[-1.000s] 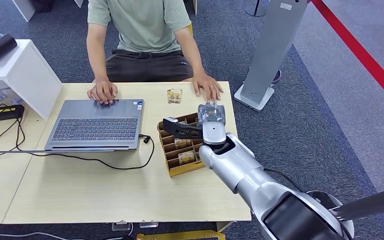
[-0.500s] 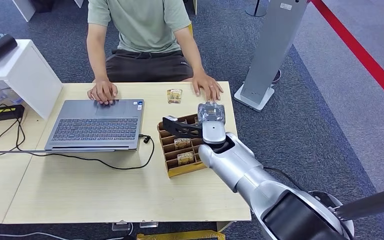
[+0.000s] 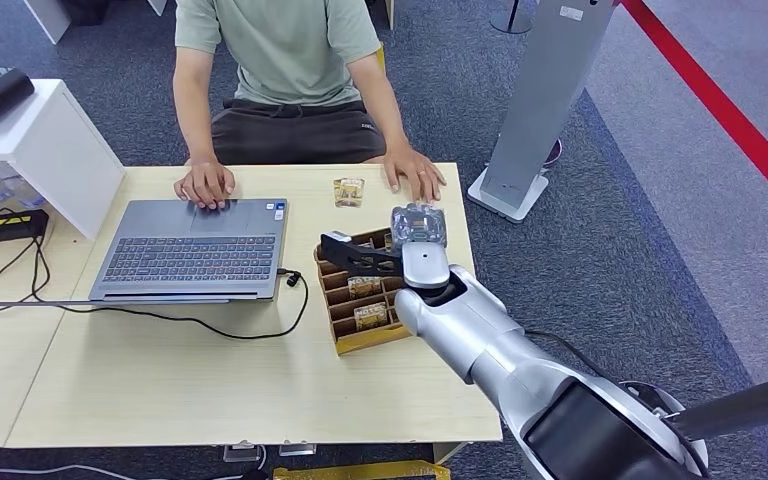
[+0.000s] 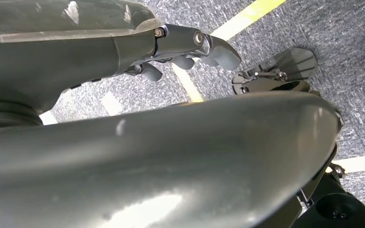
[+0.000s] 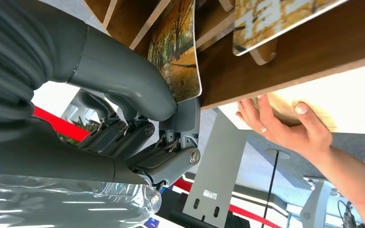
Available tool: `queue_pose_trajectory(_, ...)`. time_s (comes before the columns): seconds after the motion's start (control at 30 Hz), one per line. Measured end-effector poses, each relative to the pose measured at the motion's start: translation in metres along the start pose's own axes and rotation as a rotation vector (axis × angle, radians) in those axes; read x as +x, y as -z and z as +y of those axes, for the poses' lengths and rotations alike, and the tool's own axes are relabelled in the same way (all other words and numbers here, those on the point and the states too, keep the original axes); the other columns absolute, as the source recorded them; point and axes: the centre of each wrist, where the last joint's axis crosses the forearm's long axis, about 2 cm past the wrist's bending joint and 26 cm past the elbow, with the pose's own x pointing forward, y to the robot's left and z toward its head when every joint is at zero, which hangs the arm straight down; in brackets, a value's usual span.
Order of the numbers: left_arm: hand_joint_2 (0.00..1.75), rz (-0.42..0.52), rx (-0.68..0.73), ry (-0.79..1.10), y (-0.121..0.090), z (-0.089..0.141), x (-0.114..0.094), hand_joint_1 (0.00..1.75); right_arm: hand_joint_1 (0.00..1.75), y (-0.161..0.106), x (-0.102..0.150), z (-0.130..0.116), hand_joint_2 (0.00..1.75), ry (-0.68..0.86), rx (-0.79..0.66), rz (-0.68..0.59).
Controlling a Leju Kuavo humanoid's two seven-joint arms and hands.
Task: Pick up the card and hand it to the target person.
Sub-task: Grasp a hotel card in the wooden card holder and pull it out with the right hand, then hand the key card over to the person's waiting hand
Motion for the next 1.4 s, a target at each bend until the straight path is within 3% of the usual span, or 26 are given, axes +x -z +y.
queue_pose_trajectory(0.4, 0.0, -0.005, 0.008, 0.001, 0.0, 0.0, 0.0, 0.0, 1.66, -0.009, 0.01, -0.041, 1.75, 0.134, -0.348, -0.109)
queue_pose_trajectory(0.77, 0.0, -0.012, 0.007, 0.023, 0.0, 0.001, 0.003, 0.0, 1.66, -0.021, 0.008, -0.071, 1.75, 0.261, -0.716, -0.305)
queue_pose_trajectory(0.97, 0.0, -0.021, -0.001, 0.04, -0.001, 0.002, 0.01, 0.0, 1.66, -0.018, 0.009, -0.077, 1.75, 0.366, -0.743, -0.404)
queue_pose_trajectory(1.4, 0.0, -0.028, -0.002, 0.056, -0.002, 0.003, 0.015, 0.0, 1.66, -0.005, 0.017, -0.07, 1.75, 0.42, -0.677, -0.424)
